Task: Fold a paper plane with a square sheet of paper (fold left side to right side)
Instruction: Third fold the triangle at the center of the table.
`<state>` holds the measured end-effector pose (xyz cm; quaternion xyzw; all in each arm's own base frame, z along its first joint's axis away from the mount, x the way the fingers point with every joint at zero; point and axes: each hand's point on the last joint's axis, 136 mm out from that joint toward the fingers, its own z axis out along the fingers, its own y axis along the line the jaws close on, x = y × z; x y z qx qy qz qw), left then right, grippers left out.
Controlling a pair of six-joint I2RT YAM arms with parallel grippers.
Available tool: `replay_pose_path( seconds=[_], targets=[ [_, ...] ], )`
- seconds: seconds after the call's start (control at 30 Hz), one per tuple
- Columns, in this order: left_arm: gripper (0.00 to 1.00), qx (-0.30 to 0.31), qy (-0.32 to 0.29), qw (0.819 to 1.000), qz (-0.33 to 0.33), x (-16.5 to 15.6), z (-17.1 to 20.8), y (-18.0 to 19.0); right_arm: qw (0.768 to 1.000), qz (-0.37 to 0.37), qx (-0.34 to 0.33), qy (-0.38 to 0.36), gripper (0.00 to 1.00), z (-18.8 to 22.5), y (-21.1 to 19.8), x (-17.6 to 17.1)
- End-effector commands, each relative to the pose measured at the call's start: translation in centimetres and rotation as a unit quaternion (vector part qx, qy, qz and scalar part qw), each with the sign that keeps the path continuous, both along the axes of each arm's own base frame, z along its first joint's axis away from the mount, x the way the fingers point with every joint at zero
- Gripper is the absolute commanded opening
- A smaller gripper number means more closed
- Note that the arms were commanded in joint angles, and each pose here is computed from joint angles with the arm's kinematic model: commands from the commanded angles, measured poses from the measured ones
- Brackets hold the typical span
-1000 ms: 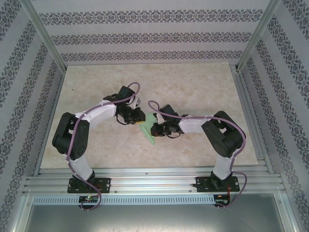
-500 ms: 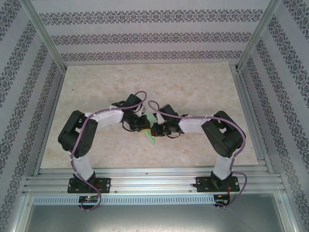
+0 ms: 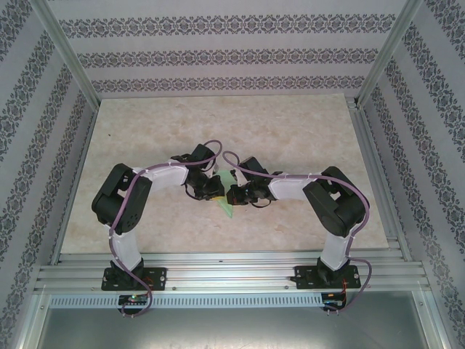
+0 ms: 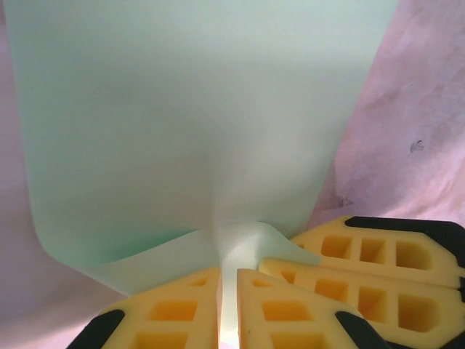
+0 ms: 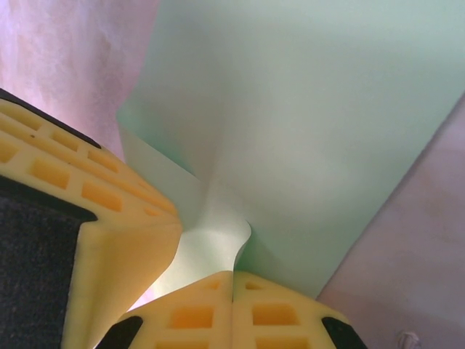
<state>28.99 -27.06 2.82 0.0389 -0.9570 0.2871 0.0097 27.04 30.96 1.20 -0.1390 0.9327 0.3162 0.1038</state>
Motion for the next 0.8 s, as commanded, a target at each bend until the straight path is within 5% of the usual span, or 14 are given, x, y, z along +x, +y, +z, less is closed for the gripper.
replay_pose_path(
  seconds=[0.0,0.3,0.57,0.77],
  targets=[
    [0.15,0.025,0.014,0.999,-0.013,-1.3,-1.7,0.7,0.995,-0.006,-0.088,0.056,0.0,-4.6,-3.1,-2.5],
    [0.15,0.046,0.024,0.999,-0.013,-1.9,-3.5,1.5,0.996,-0.012,-0.074,0.038,0.01,-3.1,-2.6,-1.4],
    [0.15,0.06,0.033,0.998,-0.009,-2.3,-4.8,2.0,0.998,-0.033,-0.056,-0.02,0.19,2.9,-3.0,0.4],
    [0.15,0.063,0.03,0.998,-0.008,-2.1,-4.8,2.0,0.999,-0.018,-0.032,-0.023,0.21,5.0,-2.6,-1.8]
  ],
)
